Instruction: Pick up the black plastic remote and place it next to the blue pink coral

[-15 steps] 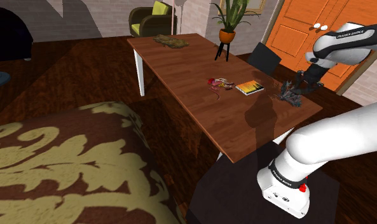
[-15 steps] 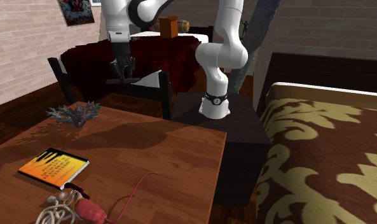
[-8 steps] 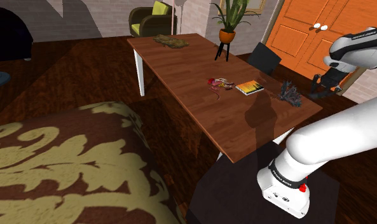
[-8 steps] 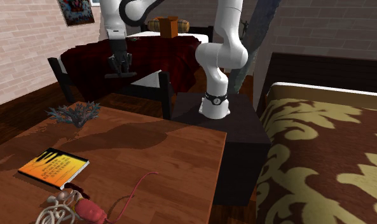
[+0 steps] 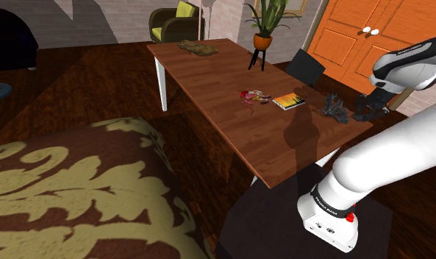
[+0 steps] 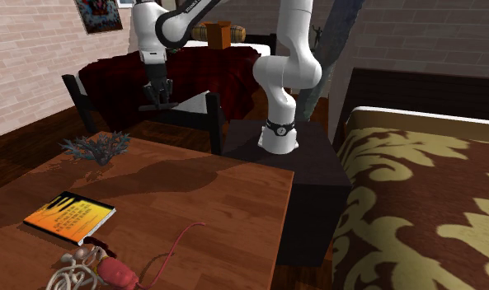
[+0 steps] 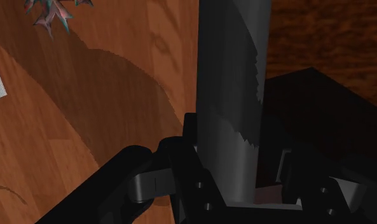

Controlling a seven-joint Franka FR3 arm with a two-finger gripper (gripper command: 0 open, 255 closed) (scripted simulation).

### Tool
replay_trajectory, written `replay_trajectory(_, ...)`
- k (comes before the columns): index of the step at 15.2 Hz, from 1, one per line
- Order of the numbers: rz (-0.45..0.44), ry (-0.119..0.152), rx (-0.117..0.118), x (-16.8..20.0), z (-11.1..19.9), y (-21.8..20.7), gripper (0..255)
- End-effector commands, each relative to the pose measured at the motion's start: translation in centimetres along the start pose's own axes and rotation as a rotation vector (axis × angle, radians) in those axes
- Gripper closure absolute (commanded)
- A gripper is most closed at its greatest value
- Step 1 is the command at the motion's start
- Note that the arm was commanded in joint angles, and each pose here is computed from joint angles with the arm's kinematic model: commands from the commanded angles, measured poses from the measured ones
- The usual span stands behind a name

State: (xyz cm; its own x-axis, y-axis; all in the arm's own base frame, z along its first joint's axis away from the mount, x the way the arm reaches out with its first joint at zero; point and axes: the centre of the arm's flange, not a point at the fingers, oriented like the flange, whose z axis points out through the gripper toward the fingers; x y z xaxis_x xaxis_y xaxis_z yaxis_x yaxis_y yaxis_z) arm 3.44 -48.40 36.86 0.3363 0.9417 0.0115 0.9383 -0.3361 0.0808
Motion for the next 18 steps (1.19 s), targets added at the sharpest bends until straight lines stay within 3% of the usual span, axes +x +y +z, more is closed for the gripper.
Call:
replay_trajectory(1,0.0,-0.001,0.0,0.0,1.0,-0.1,255)
replay_trajectory(18,0.0,-0.001,0.0,-0.1,10.0,-0.9,255)
